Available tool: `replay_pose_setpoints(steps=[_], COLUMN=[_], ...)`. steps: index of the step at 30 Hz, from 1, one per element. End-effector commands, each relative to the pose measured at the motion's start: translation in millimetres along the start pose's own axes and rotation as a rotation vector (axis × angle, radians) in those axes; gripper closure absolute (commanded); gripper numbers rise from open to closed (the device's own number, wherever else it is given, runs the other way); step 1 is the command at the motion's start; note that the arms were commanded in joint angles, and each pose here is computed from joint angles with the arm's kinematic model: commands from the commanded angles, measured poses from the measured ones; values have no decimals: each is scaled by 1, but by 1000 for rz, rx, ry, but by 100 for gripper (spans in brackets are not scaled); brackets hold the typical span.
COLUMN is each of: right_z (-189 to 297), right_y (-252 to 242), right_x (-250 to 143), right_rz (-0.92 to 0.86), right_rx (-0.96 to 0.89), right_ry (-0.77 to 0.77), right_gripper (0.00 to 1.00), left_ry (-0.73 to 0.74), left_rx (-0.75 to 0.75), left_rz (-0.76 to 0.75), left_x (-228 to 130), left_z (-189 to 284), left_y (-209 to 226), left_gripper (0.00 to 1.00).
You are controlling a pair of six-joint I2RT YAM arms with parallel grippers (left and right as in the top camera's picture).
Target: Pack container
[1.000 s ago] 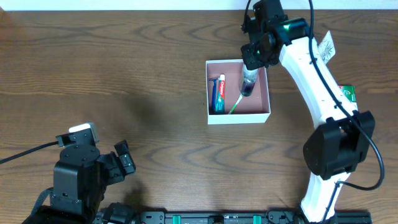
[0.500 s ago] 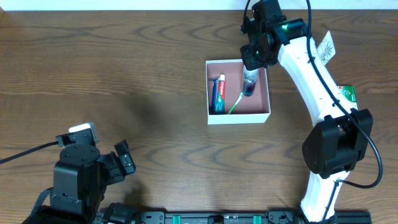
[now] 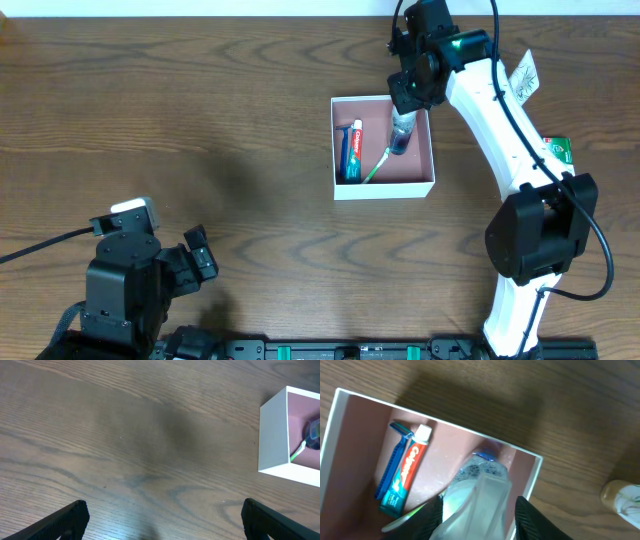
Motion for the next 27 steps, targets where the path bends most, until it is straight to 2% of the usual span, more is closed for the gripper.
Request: replay_pose_setpoints(steps=[1, 6, 27], right_z=[-1, -1, -1], right_y=[-11, -14, -12], right_x=[1, 0, 2], right_rz=[-4, -11, -10], right_rx=[-36, -37, -27], right_ry=[3, 7, -1], right_gripper=[53, 50, 51], left_ry=[-3, -3, -3], left_rx=[11, 11, 11], left_rz=[13, 13, 13], left_x=[0, 0, 0], left_z=[0, 0, 0], left_y=[1, 1, 1], left_gripper=[2, 2, 2])
Point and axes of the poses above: each gripper's point midway between its finger pads, its own z axis back along the fingers, its own y axis along the line the jaws close on, x = y × z, the point moved 8 cm from there along z, back along the fingers, and after that the axes turned 2 degrees about z, right-handed, at the moved point
